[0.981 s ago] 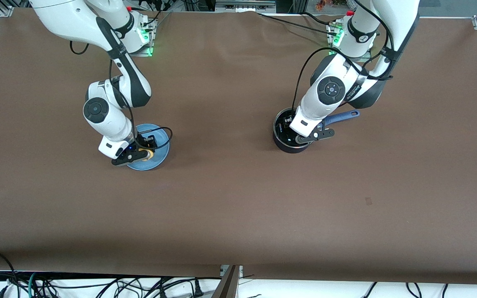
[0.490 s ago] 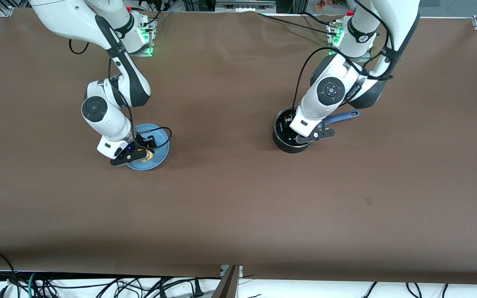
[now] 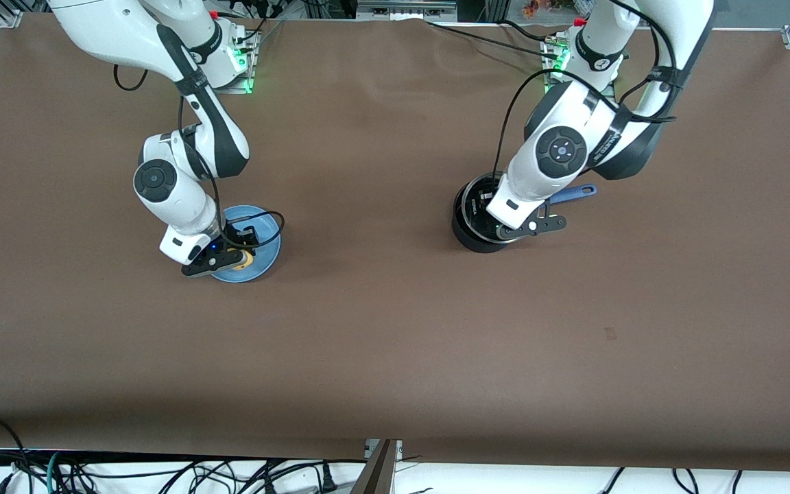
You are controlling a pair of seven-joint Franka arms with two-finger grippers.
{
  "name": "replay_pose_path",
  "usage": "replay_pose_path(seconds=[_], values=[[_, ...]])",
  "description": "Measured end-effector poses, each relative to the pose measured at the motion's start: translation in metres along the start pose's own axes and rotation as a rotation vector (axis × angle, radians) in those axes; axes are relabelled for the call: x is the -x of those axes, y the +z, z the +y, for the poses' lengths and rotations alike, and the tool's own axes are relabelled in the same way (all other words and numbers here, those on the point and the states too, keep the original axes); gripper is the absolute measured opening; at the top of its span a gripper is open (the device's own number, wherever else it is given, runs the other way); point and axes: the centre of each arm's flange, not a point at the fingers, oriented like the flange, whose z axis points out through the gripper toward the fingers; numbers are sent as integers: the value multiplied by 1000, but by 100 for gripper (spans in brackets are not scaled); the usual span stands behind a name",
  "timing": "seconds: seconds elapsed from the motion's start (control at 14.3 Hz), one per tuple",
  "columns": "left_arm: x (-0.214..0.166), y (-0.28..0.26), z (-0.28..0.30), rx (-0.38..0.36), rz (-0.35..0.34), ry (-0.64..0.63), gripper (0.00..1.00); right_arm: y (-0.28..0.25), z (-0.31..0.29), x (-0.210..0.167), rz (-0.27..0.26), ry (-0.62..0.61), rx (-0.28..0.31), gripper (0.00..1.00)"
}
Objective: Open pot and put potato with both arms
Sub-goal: 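Lift the potato with the right gripper while the left gripper lifts the lid, then carry the potato over the pot while the left gripper sets the lid down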
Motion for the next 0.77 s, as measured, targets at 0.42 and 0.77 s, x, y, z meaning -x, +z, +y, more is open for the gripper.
replay_pose_path(seconds=[0.42, 0.77], values=[[-58, -14, -92, 37, 9, 170, 60, -16, -9, -17, 34, -7, -4, 67], [-103, -20, -203, -28, 42, 335, 60, -52, -77, -44, 52, 161, -55, 65]])
